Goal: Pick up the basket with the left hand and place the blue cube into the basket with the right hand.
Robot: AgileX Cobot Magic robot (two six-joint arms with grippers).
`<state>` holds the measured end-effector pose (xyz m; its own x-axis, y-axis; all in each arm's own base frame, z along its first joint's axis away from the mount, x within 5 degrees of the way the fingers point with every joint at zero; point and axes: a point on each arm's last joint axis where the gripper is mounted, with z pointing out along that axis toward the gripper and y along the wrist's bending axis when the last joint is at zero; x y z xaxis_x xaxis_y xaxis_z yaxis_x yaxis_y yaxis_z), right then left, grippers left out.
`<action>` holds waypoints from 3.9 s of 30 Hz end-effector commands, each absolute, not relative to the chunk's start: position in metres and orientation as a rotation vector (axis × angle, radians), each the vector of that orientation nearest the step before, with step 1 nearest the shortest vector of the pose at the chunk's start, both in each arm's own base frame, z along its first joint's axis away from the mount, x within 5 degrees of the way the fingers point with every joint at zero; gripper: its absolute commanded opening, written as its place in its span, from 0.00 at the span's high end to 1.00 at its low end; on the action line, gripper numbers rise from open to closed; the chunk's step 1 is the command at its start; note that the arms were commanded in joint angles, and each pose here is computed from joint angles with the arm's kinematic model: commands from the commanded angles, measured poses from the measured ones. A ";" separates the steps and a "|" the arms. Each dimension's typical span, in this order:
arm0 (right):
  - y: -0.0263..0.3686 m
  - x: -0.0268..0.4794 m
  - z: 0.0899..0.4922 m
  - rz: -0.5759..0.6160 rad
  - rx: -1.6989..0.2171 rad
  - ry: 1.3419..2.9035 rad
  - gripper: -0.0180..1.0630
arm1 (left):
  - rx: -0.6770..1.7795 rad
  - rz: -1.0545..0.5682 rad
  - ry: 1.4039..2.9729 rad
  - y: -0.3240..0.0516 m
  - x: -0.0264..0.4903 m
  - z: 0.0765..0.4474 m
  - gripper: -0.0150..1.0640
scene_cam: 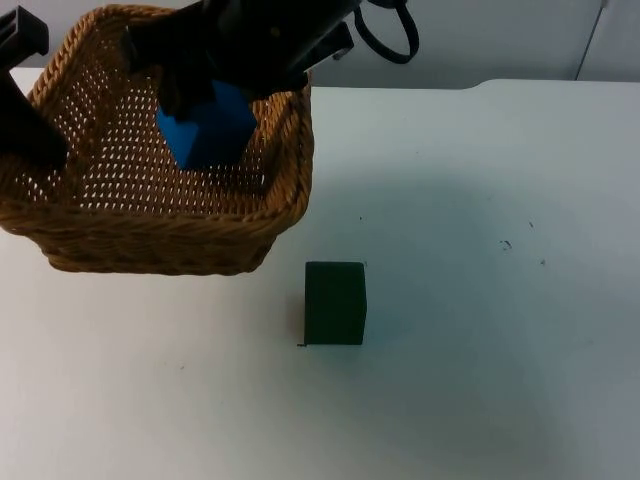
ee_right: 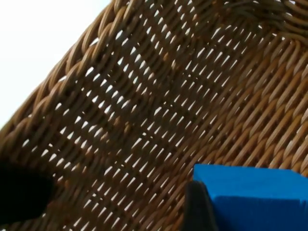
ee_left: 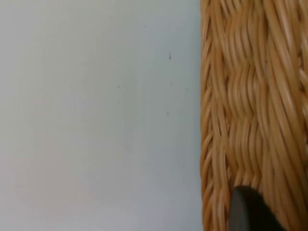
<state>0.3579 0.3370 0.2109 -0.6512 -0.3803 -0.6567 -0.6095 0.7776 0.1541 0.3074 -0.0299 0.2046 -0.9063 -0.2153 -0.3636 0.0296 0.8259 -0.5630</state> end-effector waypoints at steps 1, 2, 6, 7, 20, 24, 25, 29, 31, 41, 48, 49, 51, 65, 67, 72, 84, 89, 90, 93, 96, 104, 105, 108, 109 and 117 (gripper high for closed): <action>0.339 0.359 0.215 0.498 -0.730 2.322 0.51 | -0.167 -0.847 2.564 -0.032 0.307 0.210 0.99; 0.339 0.359 0.215 0.498 -0.730 2.322 0.51 | -0.167 -0.847 2.564 -0.032 0.307 0.210 0.99; 0.339 0.359 0.215 0.497 -0.732 2.319 0.35 | -0.167 -0.847 2.564 -0.032 0.307 0.210 0.99; 0.339 0.359 0.215 0.497 -0.732 2.319 0.35 | -0.167 -0.847 2.564 -0.032 0.307 0.210 0.99; 0.330 0.349 0.264 0.514 -0.749 2.226 0.22 | -0.168 -0.845 2.563 -0.031 0.307 0.210 0.99; 0.322 0.339 0.286 0.498 -0.800 2.217 0.22 | -0.162 -0.828 2.561 -0.031 0.308 0.209 0.99; 0.319 0.335 0.293 0.490 -0.823 2.217 0.22 | -0.165 -0.812 2.559 -0.030 0.308 0.209 0.99; 0.310 0.325 0.313 0.467 -0.880 2.209 0.22 | -0.191 -0.770 2.560 -0.027 0.306 0.203 0.99; 0.304 0.318 0.325 0.459 -0.898 2.199 0.22 | -0.201 -0.715 2.564 -0.024 0.304 0.196 0.99; 0.286 0.296 0.361 0.437 -0.950 2.175 0.22 | -0.176 -0.684 2.562 -0.022 0.311 0.175 0.99; 0.282 0.287 0.365 0.432 -0.981 2.158 0.22 | -0.180 -0.659 2.603 -0.020 0.316 0.153 0.99; 0.281 0.285 0.364 0.434 -0.980 2.153 0.22 | -0.188 -0.647 2.612 -0.019 0.317 0.148 0.99; 0.276 0.279 0.360 0.430 -0.979 2.149 0.22 | -0.188 -0.630 2.616 -0.018 0.319 0.143 0.99; 0.229 0.232 0.350 0.446 -0.923 2.071 0.22 | -0.171 -0.557 2.658 -0.014 0.322 0.121 0.99; 0.222 0.224 0.350 0.456 -0.912 2.067 0.22 | -0.166 -0.529 2.657 -0.012 0.323 0.120 0.99; 0.206 0.208 0.358 0.468 -0.898 2.036 0.22 | -0.168 -0.487 2.652 -0.010 0.324 0.118 0.99; 0.189 0.189 0.382 0.501 -0.854 1.971 0.22 | -0.183 -0.457 2.677 -0.007 0.325 0.107 0.65; 0.185 0.185 0.385 0.501 -0.858 1.975 0.22 | -0.147 -0.408 2.680 -0.005 0.325 0.105 0.43; 0.184 0.185 0.385 0.500 -0.861 1.980 0.22 | -0.141 -0.396 2.679 -0.004 0.325 0.105 0.42; 0.184 0.184 0.383 0.497 -0.868 1.992 0.22 | -0.130 -0.384 2.679 -0.004 0.325 0.105 0.42; 0.184 0.184 0.383 0.495 -0.871 1.998 0.22 | -0.087 -0.363 2.685 -0.003 0.325 0.105 0.42; 0.183 0.183 0.382 0.488 -0.881 2.009 0.22 | -0.023 -0.311 2.615 -0.001 0.325 0.129 0.42; 0.183 0.183 0.382 0.488 -0.881 2.009 0.22 | -0.023 -0.311 2.615 -0.001 0.325 0.129 0.42; 0.183 0.183 0.382 0.485 -0.885 2.012 0.22 | 0.008 -0.297 2.555 -0.001 0.324 0.150 0.42; 0.183 0.183 0.382 0.483 -0.888 2.010 0.22 | 0.022 -0.293 2.534 -0.002 0.323 0.158 0.42; 0.181 0.181 0.386 0.470 -0.901 1.974 0.22 | 0.086 -0.394 2.414 -0.011 0.303 0.216 0.42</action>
